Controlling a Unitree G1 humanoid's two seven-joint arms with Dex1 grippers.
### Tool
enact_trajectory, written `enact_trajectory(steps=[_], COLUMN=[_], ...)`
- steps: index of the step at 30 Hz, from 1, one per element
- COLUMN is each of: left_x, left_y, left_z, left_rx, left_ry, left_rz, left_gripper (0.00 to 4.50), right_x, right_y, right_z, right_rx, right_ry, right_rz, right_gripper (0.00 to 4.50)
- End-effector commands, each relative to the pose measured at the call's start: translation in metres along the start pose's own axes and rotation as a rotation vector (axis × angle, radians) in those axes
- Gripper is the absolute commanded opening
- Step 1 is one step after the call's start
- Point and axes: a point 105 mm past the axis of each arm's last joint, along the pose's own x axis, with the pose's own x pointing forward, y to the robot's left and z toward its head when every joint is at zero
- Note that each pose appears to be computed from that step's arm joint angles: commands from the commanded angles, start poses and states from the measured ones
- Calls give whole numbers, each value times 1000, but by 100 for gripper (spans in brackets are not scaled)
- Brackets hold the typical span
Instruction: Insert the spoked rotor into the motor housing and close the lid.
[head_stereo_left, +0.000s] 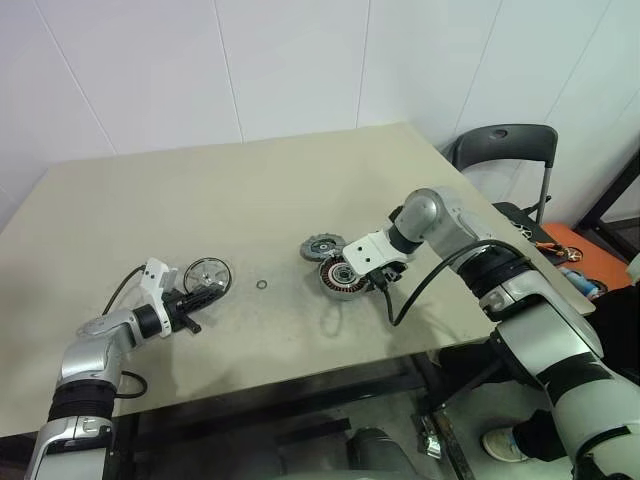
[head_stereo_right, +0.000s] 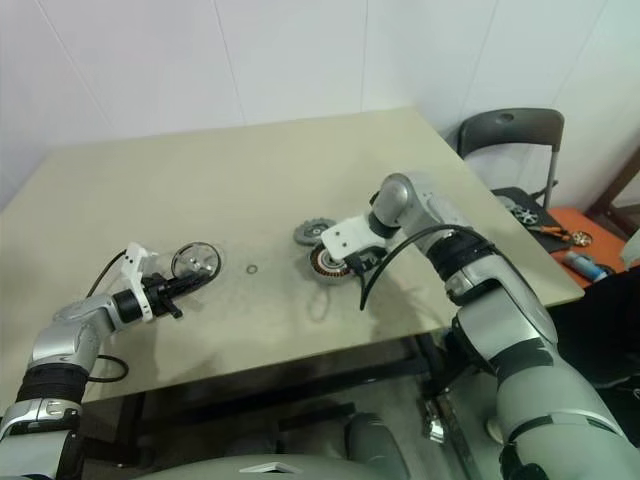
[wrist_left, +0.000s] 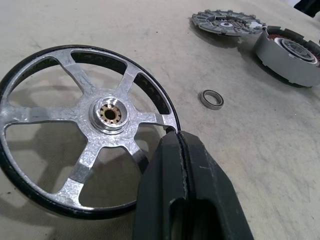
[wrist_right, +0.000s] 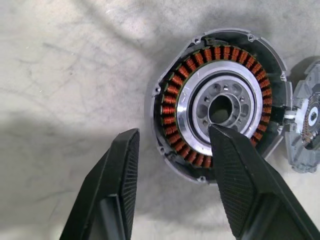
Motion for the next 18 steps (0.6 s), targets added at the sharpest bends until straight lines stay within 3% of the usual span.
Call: enact_trajectory(steps=[1,6,11,18], left_x=[-2,-2,0,-1], left_y=[0,1,0,0], left_z=[13,13,15,15], left_rx=[37,35,33,37], left_ry=[-32,-32,-40,-33], left_rz=[1,4,2,3], left_gripper=[0,0,0,0], right_x=[-30,-43,-29,22], right_y=[-16,-25,-57,-67], right_z=[15,48,117,134], right_rx=[-60,-100,62,357], right_ry=[-16,-124,-469,-544], right_rz=[-61,-92,-300,-402], right_gripper=[234,234,234,234])
